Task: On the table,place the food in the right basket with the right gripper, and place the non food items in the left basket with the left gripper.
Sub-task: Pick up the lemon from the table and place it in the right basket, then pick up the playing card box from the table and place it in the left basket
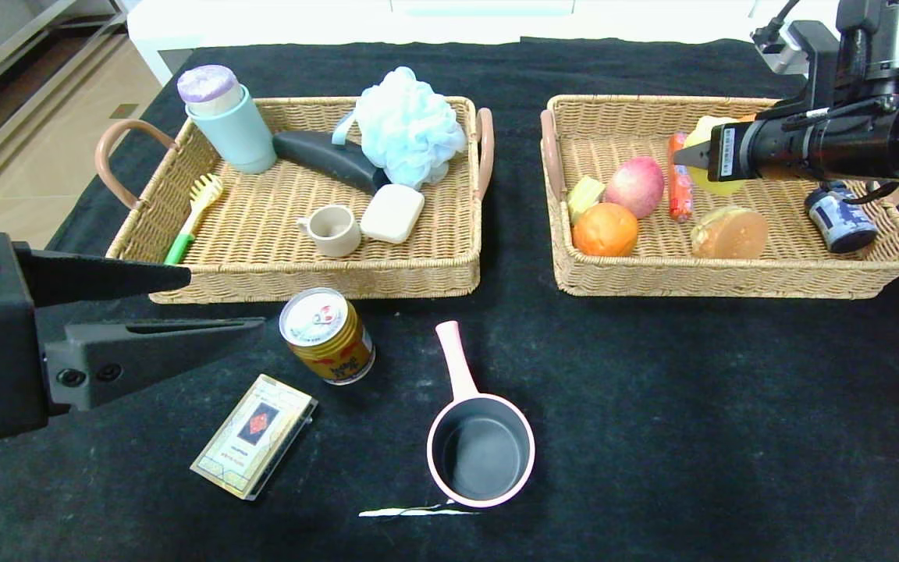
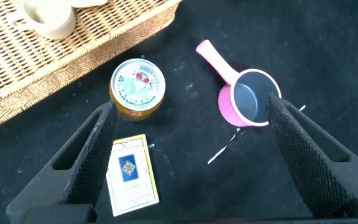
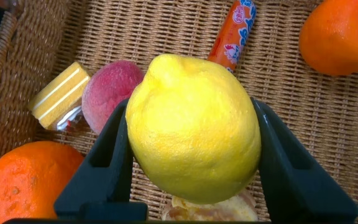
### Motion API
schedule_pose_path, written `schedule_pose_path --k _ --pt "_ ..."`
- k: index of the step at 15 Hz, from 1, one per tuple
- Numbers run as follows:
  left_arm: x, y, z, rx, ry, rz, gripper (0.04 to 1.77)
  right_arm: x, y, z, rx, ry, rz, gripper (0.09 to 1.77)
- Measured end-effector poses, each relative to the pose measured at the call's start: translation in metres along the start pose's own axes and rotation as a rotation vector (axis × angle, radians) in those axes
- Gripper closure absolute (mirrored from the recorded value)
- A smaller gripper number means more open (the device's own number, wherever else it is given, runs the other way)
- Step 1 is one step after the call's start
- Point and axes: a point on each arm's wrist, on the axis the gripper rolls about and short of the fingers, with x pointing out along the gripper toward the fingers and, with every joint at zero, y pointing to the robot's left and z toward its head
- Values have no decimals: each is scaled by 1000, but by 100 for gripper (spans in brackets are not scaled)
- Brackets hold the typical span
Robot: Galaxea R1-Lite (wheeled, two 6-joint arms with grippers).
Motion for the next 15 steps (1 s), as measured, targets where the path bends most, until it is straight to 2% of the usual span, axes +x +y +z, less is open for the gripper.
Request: schedule_pose_path --k 6,13,15 --pt "0 0 0 0 0 0 9 3 0 -2 1 5 1 41" --pt "0 0 0 0 1 1 9 -1 1 1 0 -3 3 26" --pt "0 0 0 0 1 1 9 -9 2 2 2 -5 22 23"
